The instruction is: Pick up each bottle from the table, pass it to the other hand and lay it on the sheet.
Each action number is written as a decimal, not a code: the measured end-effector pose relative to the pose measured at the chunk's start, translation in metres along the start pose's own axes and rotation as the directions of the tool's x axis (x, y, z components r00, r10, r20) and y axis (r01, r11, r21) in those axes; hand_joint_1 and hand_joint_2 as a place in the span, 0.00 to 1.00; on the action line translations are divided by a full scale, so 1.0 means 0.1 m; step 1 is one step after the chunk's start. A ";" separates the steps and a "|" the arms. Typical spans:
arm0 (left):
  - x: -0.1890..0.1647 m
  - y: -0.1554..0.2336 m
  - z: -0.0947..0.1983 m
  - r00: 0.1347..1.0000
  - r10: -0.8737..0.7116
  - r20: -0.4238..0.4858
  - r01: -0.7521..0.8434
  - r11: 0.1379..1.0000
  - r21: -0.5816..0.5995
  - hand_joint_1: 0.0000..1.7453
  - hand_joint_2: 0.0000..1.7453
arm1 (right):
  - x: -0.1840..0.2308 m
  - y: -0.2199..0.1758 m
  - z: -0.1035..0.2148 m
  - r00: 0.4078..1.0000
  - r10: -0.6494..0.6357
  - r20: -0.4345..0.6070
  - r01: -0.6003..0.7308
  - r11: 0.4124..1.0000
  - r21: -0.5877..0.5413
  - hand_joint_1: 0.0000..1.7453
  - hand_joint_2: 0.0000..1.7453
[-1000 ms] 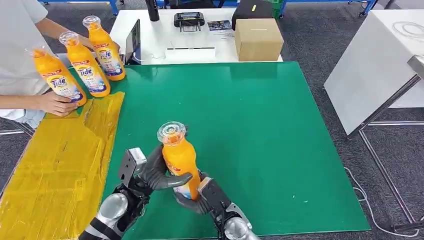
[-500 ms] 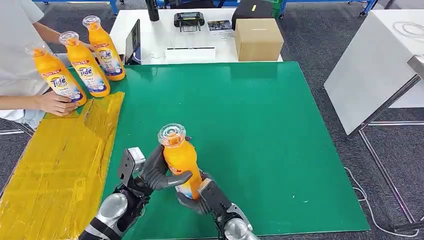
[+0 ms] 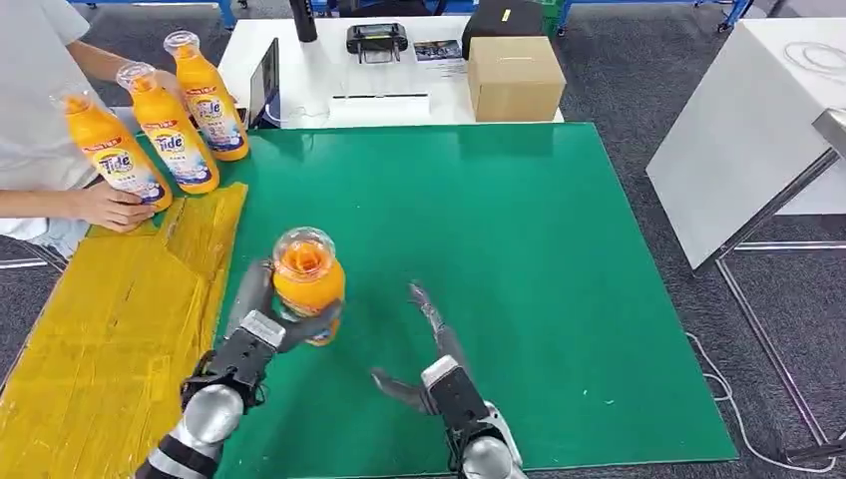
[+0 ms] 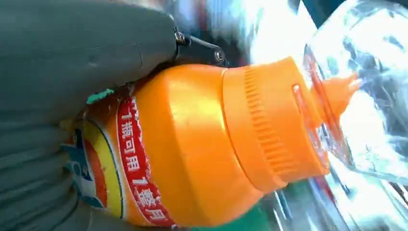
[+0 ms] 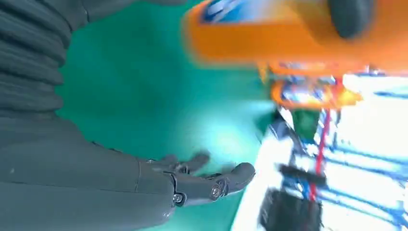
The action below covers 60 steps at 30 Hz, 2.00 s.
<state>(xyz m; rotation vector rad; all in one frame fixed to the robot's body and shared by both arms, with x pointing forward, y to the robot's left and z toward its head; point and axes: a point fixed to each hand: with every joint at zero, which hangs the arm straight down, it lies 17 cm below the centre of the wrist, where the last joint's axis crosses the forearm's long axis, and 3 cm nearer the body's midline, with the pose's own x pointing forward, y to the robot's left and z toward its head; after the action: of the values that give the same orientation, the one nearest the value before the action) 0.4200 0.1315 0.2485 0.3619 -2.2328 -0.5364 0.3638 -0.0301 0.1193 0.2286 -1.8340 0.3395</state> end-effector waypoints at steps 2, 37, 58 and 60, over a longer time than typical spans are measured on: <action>-0.04 0.16 0.02 0.948 -0.314 0.047 0.314 0.949 0.015 1.00 1.00 | 0.13 -0.20 0.02 0.999 0.013 0.033 -0.011 0.998 -0.063 0.00 1.00; -1.89 0.62 1.15 0.887 -0.460 -0.044 0.340 0.713 -0.614 1.00 1.00 | 1.16 -1.51 -0.02 0.946 0.111 0.306 -0.004 0.944 -0.329 0.00 1.00; -2.38 0.58 1.26 0.675 -0.736 -0.048 0.574 0.565 -0.592 0.00 1.00 | 1.09 -1.37 -0.07 0.953 0.097 0.288 -0.011 0.958 -0.287 0.00 1.00; -2.35 0.58 1.26 0.684 -0.727 -0.052 0.577 0.583 -0.571 0.00 1.00 | 1.08 -1.37 -0.07 0.953 0.099 0.286 -0.013 0.958 -0.286 0.00 1.00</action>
<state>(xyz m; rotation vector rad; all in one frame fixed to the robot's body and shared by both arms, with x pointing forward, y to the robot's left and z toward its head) 0.4707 0.3140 0.0514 0.9403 -1.5169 -1.3632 0.3843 -0.1541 0.2407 0.0287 -2.1651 0.0810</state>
